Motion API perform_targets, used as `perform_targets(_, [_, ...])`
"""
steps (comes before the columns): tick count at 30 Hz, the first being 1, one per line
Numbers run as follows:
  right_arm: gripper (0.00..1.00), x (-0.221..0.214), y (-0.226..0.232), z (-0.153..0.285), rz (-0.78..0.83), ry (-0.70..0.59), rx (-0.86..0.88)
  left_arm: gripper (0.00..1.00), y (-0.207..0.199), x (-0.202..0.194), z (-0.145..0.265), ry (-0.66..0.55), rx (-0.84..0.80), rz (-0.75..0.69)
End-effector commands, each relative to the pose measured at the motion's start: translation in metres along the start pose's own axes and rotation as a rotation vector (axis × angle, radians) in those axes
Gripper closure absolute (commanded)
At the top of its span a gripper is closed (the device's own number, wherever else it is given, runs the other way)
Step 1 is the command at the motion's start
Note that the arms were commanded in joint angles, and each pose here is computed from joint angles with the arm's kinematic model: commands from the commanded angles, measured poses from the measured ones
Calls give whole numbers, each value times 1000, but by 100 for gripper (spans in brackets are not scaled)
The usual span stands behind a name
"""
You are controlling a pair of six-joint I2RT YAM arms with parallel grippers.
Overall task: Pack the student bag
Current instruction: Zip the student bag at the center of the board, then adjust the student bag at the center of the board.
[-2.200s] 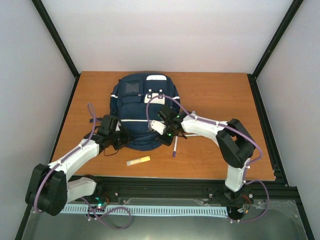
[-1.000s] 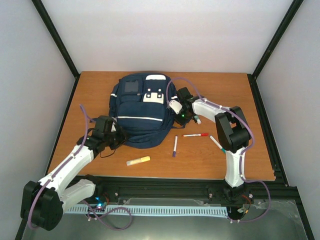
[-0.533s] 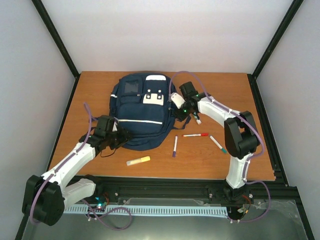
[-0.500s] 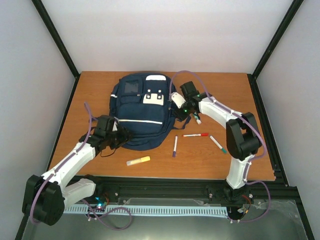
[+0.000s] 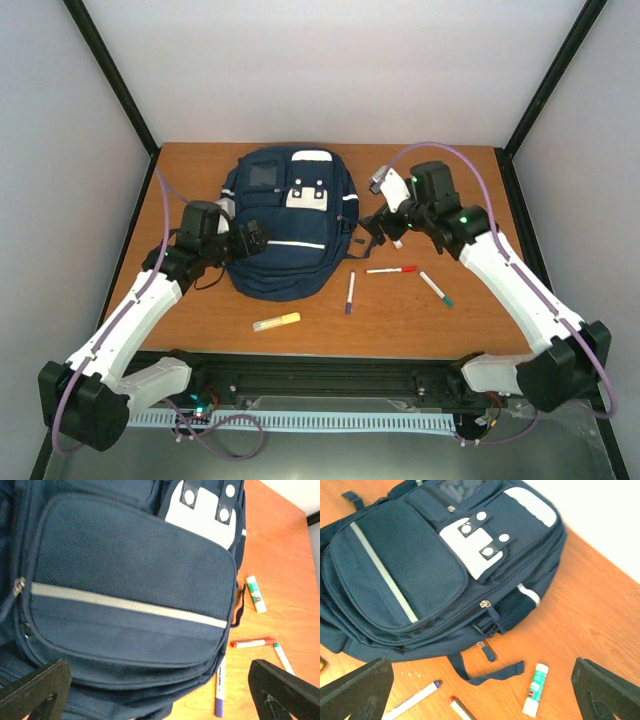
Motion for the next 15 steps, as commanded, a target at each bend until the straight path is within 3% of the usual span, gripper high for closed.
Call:
perform_targets(1, [0, -22, -18, 6, -80, 12, -107, 0, 6, 22, 9, -79, 89, -96])
perform_targets(5, [0, -55, -20, 4, -75, 129, -105, 0, 14, 33, 9, -166, 145, -87])
perform_targets(8, [1, -76, -13, 6, -68, 135, -69, 0, 45, 30, 11, -189, 354, 20])
perform_targets(11, [4, -96, -11, 5, -26, 125, -67, 0, 87, 4, 7, -137, 625, 198])
perform_targets(15, [13, -110, -16, -1, -26, 161, -91, 0, 98, -10, -27, 14, 621, 195])
Point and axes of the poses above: each gripper's point midway between its finger pads, its own z axis back along the fingers, its own y axis along the line the jaws close on, x = y × z, the point moved 4 cm from there along z, back along the fingers, and after that the axes turned 14 degrees about -z, right-handed, at the moved point
